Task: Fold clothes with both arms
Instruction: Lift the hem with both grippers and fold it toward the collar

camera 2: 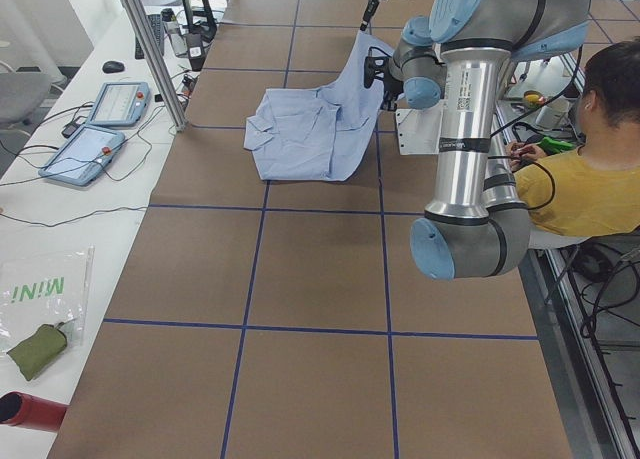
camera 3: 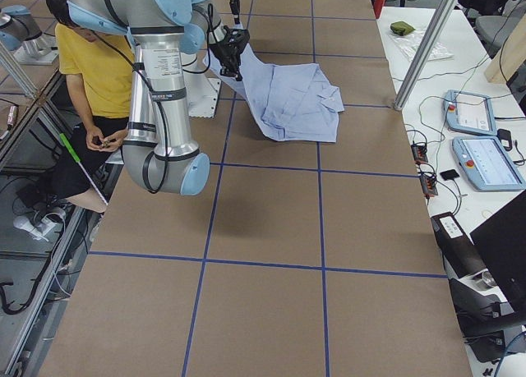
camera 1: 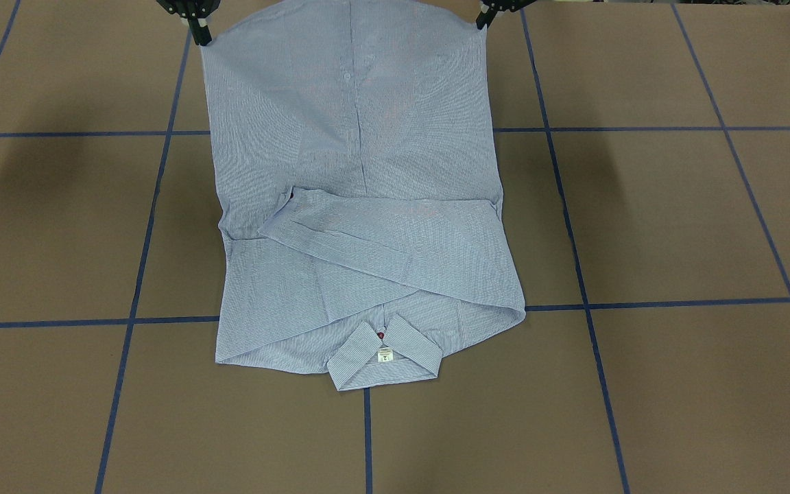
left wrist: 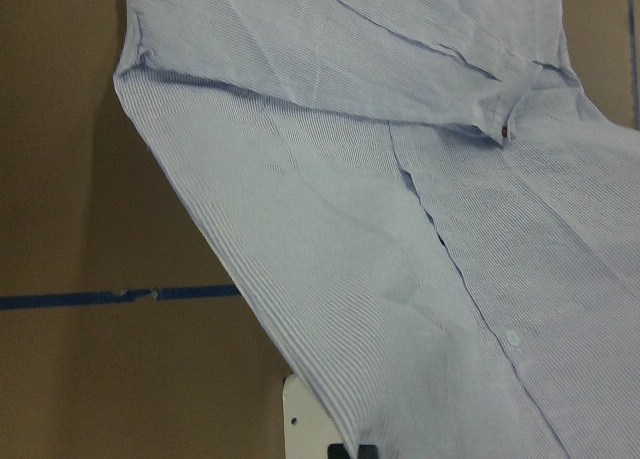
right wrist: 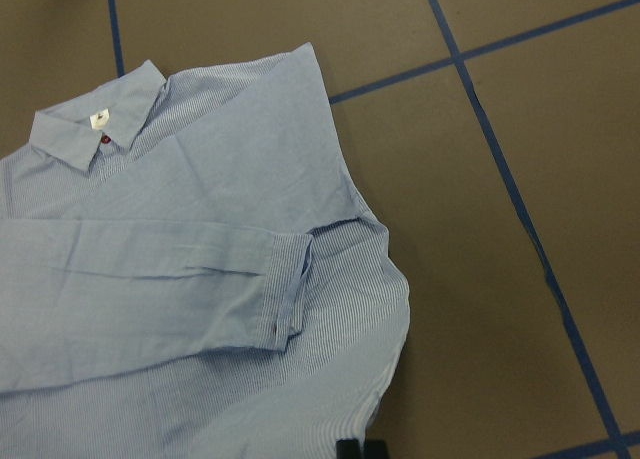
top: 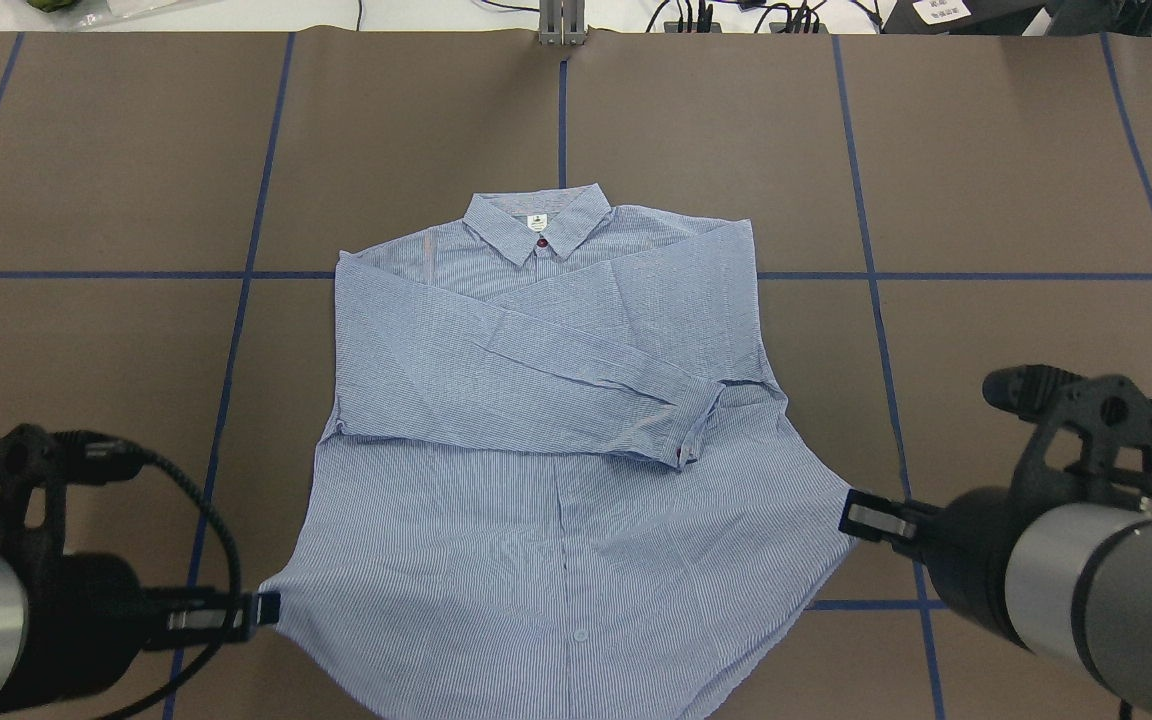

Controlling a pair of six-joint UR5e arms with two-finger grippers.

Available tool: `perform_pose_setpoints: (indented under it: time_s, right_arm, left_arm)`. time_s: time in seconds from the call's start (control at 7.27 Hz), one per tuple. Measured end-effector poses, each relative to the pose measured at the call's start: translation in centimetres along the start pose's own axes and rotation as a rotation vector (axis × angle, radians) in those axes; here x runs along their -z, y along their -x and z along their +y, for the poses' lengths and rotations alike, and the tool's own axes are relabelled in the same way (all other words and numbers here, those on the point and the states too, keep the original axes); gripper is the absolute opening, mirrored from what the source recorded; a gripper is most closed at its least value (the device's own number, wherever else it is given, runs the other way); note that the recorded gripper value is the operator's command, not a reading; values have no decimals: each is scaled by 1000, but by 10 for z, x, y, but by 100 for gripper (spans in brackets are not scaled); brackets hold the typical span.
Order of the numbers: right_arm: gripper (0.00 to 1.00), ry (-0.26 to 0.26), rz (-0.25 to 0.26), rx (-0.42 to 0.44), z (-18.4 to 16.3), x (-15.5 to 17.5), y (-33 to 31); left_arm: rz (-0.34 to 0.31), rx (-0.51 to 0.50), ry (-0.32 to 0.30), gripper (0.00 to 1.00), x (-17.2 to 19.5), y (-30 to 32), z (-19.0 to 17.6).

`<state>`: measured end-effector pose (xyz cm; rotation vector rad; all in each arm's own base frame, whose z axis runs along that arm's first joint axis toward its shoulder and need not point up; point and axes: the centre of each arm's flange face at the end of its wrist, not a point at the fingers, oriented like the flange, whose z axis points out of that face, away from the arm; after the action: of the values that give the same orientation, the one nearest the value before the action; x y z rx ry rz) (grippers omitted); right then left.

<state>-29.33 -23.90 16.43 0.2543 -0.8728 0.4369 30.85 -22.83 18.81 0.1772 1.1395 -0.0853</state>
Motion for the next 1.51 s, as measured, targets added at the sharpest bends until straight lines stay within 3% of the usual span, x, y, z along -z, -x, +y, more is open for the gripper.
perform_pose_setpoints:
  time_s: [0.28,0.55,0.83,1.1,1.38,1.51]
  right_arm:
    - [0,-129,19,-39,-57,-14,23]
    - [0,-212,69,-53,-101,-59,55]
    - [0,-251,74,-41,-130,-139,80]
    - [0,-261,84,-2,-143,-209,83]
    - [0,-273,98,44,-161,-253,74]
    - [0,-277,109,64,-172,-265,68]
  left_arm:
    - [-17,16,-139,0,-19,-14,-69]
    - [-68,13,-247,0,-30,-16,-134]
    - [-161,1,-312,0,-59,-1,-190]
    - [-215,2,-352,0,-123,20,-229]
    - [-233,-1,-353,0,-198,41,-260]
    - [-243,-30,-350,0,-219,48,-269]
